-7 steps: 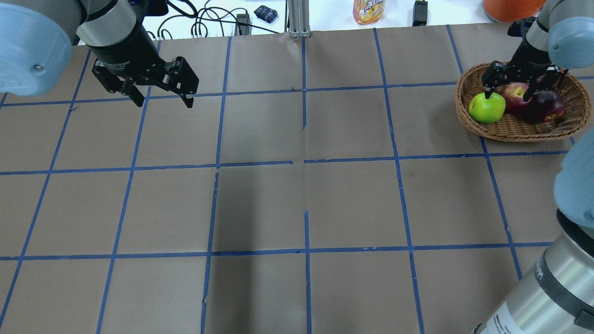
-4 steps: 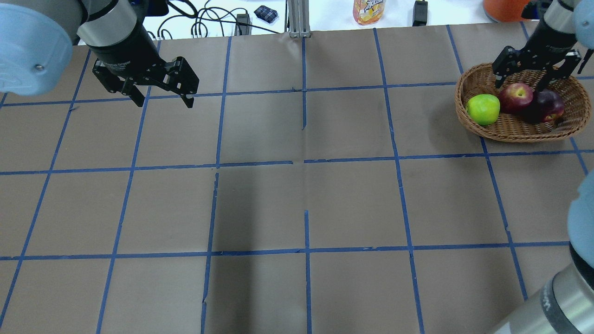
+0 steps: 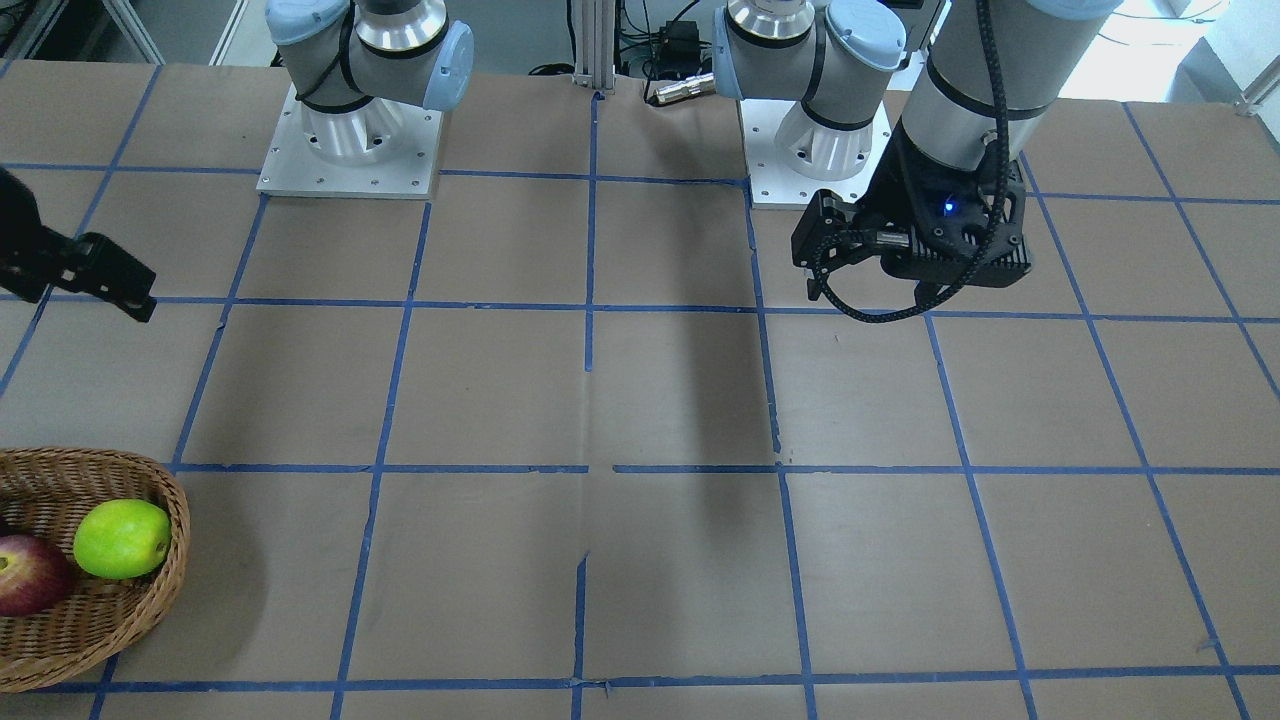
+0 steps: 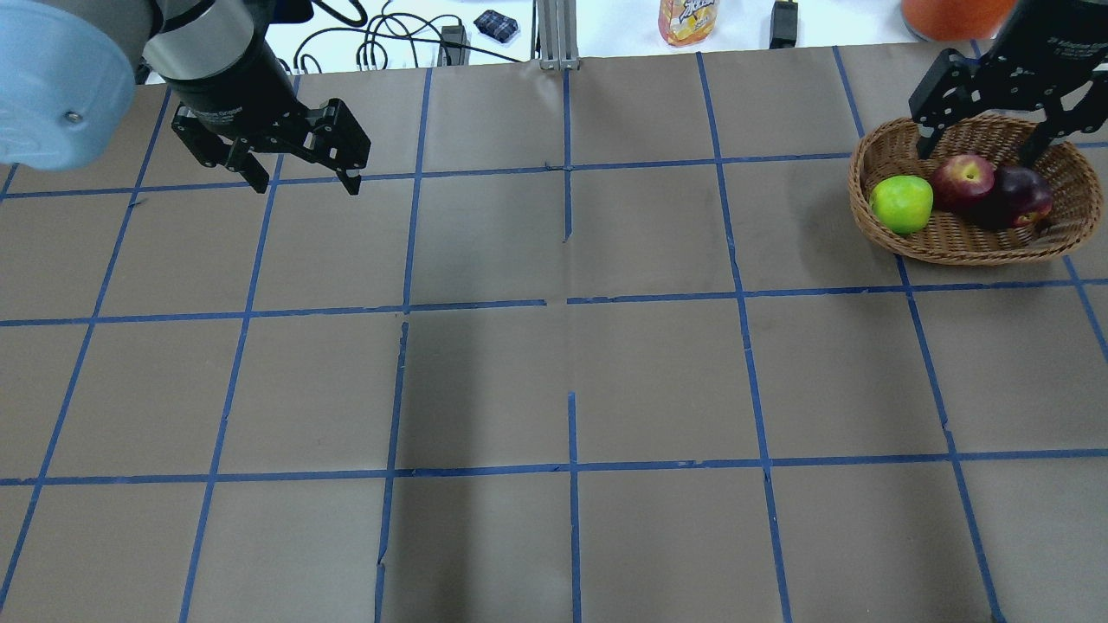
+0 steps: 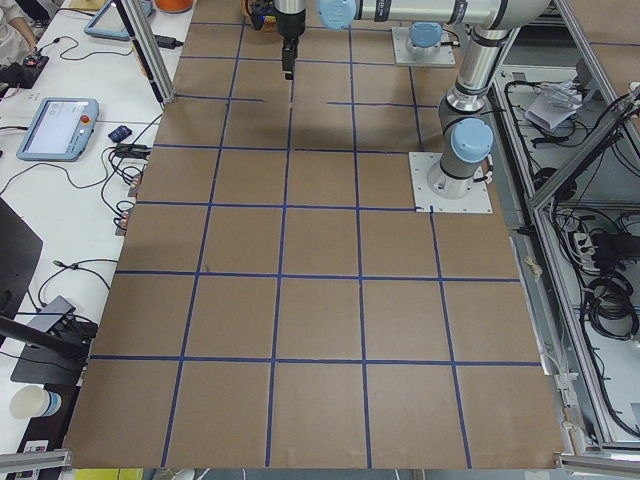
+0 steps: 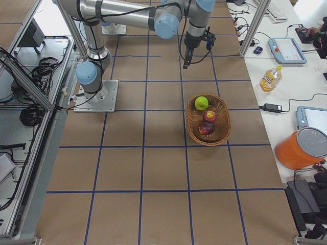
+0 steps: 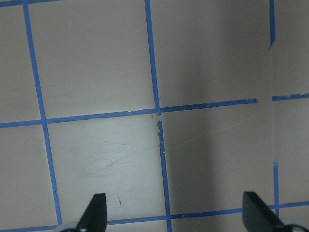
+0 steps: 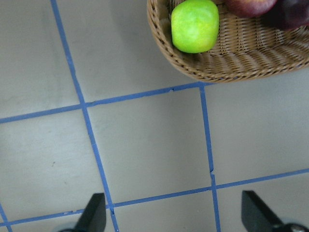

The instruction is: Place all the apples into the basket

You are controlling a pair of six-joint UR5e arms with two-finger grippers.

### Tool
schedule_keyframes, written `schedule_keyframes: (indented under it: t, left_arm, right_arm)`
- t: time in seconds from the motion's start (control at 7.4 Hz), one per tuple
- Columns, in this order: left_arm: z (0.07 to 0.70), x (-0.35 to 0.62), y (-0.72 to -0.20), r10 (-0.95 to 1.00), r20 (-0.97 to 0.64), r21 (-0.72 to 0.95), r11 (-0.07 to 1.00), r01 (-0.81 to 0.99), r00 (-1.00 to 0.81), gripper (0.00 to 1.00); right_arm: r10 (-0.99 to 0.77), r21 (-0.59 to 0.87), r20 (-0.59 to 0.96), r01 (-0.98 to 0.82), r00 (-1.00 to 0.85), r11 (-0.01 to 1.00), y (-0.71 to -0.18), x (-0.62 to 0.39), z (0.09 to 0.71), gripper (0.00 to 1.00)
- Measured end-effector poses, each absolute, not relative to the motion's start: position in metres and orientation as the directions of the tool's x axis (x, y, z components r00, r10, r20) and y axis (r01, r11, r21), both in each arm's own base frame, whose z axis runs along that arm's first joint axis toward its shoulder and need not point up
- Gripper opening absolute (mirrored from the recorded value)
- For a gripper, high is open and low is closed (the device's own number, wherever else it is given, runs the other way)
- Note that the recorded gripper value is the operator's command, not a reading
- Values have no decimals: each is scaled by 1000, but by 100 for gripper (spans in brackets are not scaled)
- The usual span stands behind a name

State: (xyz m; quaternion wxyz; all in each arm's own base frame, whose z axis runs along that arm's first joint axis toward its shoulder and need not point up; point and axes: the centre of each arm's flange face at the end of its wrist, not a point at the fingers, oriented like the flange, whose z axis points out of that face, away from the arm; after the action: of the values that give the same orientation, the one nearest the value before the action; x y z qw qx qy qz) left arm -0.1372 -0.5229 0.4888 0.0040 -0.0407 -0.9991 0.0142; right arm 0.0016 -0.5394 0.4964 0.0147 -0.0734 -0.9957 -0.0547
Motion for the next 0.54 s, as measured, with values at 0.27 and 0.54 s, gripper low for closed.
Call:
schedule_keyframes:
  t: [0.27,0.54]
  left_arm:
    - [486,-137,-522,83,5,-24,996,82,-997,100]
    - [485,-137,-522,82,5,-24,996,82,-997,100]
  right_arm:
    - [85,110,27,87,-996,990,-484,47,529,100]
    - [72,133,-3,71,-997,989,-463,60,528,100]
